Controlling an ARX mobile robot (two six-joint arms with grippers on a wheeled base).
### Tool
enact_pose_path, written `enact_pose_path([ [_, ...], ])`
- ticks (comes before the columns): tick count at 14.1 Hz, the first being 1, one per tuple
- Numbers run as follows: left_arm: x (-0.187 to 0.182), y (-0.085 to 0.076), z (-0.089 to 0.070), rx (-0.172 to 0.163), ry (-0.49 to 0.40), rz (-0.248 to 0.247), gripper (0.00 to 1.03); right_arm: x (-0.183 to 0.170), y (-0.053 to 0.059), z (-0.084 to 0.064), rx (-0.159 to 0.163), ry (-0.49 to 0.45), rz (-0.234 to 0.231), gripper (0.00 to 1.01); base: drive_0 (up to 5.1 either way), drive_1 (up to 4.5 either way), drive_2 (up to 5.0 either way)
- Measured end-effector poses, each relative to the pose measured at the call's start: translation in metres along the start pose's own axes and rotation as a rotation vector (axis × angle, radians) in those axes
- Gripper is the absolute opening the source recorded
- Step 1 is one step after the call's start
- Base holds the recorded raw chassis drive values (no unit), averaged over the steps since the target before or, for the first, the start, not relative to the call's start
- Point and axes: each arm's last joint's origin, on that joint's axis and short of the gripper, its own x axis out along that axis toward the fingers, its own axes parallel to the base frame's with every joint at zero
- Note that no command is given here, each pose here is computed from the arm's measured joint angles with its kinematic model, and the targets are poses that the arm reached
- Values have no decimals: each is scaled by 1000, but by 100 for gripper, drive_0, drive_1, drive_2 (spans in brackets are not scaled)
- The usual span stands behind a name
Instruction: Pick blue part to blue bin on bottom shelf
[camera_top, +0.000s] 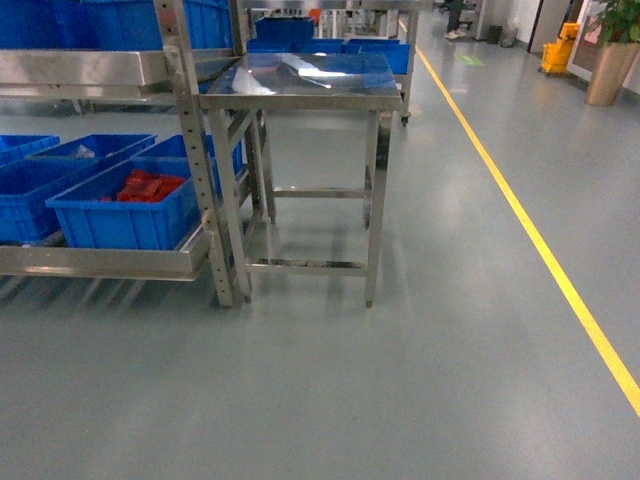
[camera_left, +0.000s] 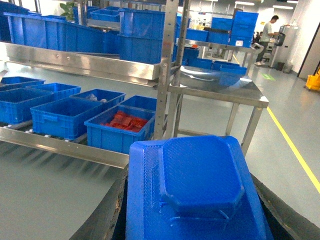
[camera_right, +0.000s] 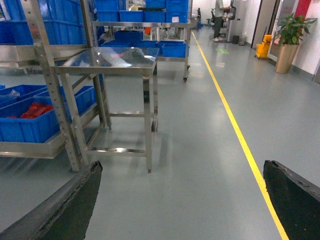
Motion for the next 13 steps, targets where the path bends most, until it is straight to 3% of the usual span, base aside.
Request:
enact_pose_path([
  [13, 0, 0, -1, 2, 2, 0, 43, 0, 0, 0, 0, 5, 0, 98, -6, 406, -419],
])
